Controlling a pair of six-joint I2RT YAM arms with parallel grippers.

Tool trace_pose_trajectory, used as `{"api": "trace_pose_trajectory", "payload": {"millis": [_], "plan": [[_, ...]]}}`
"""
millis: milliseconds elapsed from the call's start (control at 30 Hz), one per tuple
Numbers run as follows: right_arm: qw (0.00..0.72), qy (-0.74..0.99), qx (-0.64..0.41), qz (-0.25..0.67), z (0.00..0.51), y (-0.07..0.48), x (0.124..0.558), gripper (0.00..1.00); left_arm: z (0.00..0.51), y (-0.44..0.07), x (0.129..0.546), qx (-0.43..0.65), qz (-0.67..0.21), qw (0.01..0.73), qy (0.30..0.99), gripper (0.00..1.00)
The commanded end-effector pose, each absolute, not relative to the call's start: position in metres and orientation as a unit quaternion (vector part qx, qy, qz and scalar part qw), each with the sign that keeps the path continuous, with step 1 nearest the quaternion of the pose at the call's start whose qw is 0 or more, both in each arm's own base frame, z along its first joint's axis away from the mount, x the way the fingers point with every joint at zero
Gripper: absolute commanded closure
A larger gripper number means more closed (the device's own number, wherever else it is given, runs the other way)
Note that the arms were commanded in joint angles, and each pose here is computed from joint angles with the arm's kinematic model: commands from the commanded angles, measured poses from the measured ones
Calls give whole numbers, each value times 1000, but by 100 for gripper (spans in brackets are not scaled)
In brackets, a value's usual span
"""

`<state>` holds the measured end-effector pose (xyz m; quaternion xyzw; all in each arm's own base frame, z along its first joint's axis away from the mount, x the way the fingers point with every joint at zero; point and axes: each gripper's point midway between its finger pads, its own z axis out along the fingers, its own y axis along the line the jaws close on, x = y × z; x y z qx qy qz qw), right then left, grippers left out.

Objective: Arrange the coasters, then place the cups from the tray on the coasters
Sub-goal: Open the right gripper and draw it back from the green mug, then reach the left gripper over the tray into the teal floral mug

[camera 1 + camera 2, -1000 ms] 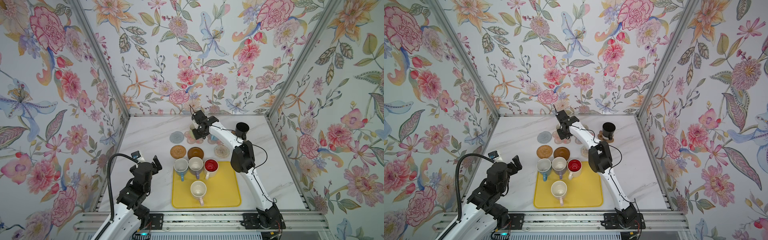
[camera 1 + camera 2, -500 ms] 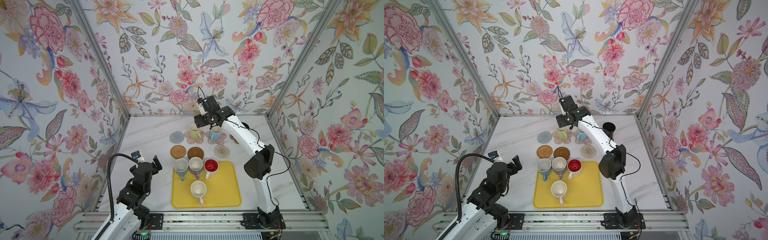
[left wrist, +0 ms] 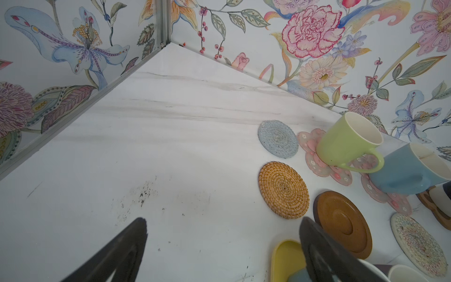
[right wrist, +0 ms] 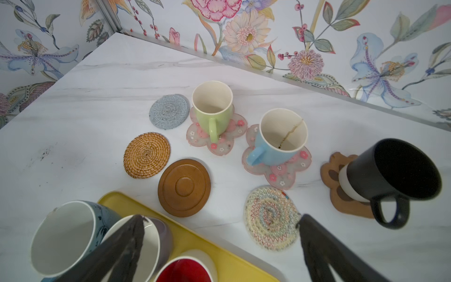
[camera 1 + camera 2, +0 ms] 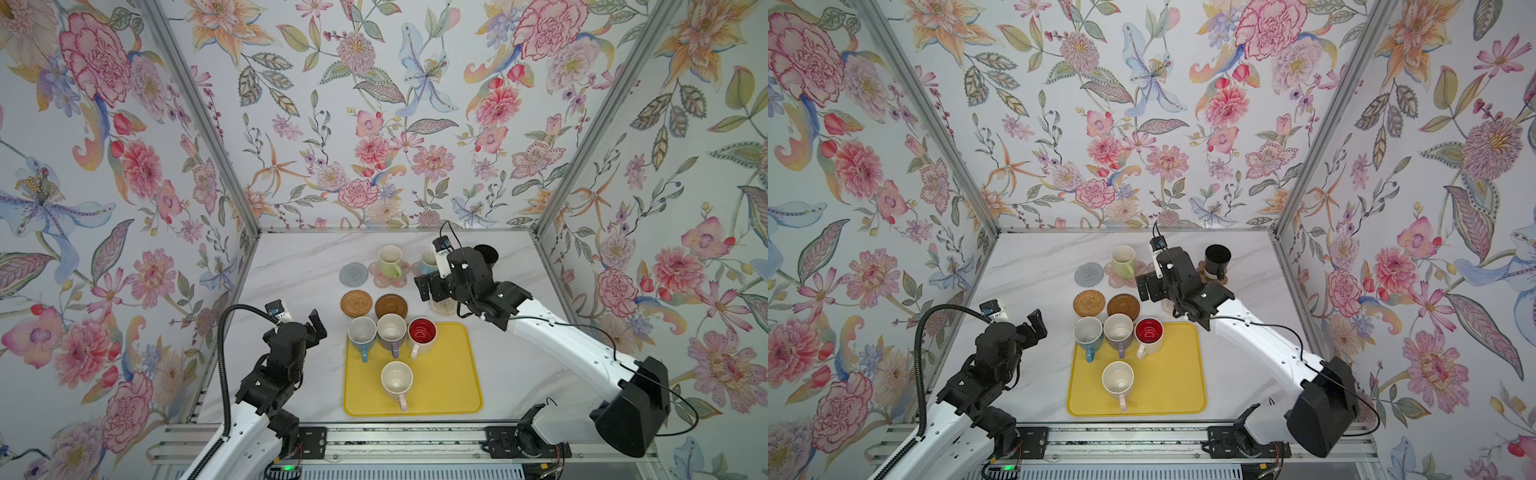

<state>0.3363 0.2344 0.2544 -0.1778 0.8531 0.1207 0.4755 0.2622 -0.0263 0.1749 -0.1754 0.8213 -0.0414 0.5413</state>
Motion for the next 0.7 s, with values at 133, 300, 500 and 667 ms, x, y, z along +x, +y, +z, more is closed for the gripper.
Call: {"api": "trace_pose_trajectory", "payload": {"millis": [133, 300, 500, 667], "plan": [[537, 826, -94, 145, 275, 208, 339, 1, 183, -35, 271, -180, -69, 540, 819, 1], [517, 840, -93, 133, 260, 207, 343, 1, 180, -46, 267, -168, -95, 519, 833, 2], [506, 848, -93, 129, 250, 209, 346, 1, 174, -69, 256, -149, -160, 477, 851, 10], [504, 849, -91, 128, 247, 206, 345, 1, 166, -86, 242, -136, -201, 431, 869, 13]]}}
